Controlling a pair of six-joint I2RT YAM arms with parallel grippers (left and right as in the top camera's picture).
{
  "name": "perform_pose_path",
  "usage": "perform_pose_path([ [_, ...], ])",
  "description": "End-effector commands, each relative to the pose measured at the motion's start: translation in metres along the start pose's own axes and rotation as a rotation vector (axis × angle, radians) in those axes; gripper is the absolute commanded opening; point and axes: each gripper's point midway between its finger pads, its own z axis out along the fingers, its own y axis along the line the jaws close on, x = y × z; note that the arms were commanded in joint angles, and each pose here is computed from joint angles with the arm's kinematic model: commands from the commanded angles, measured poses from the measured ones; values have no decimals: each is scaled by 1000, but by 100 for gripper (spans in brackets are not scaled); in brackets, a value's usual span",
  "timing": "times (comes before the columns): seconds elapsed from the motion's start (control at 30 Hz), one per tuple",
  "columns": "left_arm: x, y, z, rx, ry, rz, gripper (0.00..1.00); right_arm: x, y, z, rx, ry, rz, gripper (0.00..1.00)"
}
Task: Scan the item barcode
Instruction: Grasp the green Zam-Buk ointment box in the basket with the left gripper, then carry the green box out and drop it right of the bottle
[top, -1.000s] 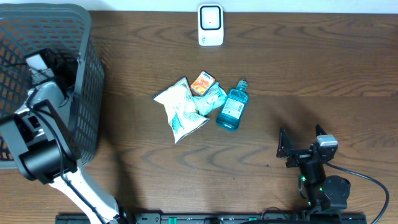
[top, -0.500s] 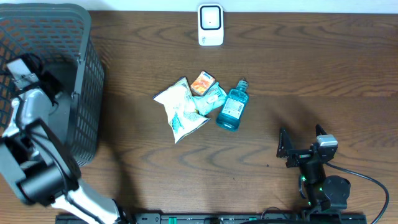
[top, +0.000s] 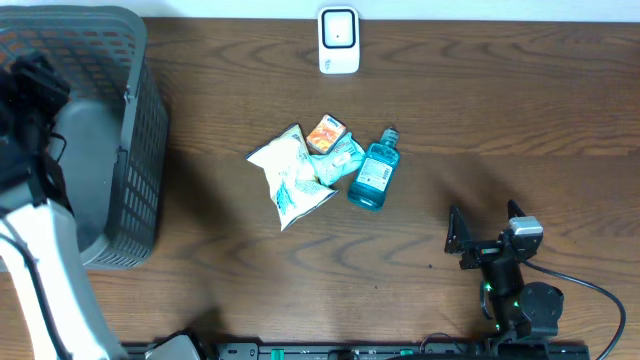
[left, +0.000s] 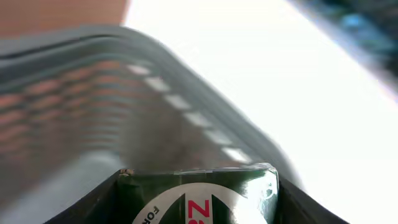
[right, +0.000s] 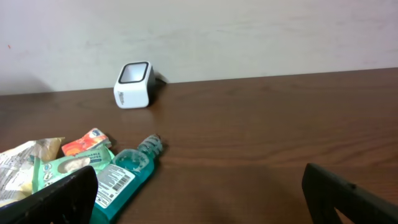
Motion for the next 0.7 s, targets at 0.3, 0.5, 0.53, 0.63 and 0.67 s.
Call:
perform_pose_path([
  [0.3, 172, -227, -55, 617, 474, 81, 58, 2, 2, 0, -8, 7, 10, 99],
  [0.5, 295, -269, -63, 596, 621, 270, 58, 2, 2, 0, -8, 7, 10, 99],
  [0.53, 316, -272, -63, 584, 643, 301, 58, 2, 2, 0, -8, 7, 10, 99],
  [0.63, 390, -286, -67, 605, 724, 373, 58, 2, 2, 0, -8, 7, 10, 99],
  [0.67, 401, -289, -68, 617, 734, 381, 58, 2, 2, 0, -8, 7, 10, 99],
])
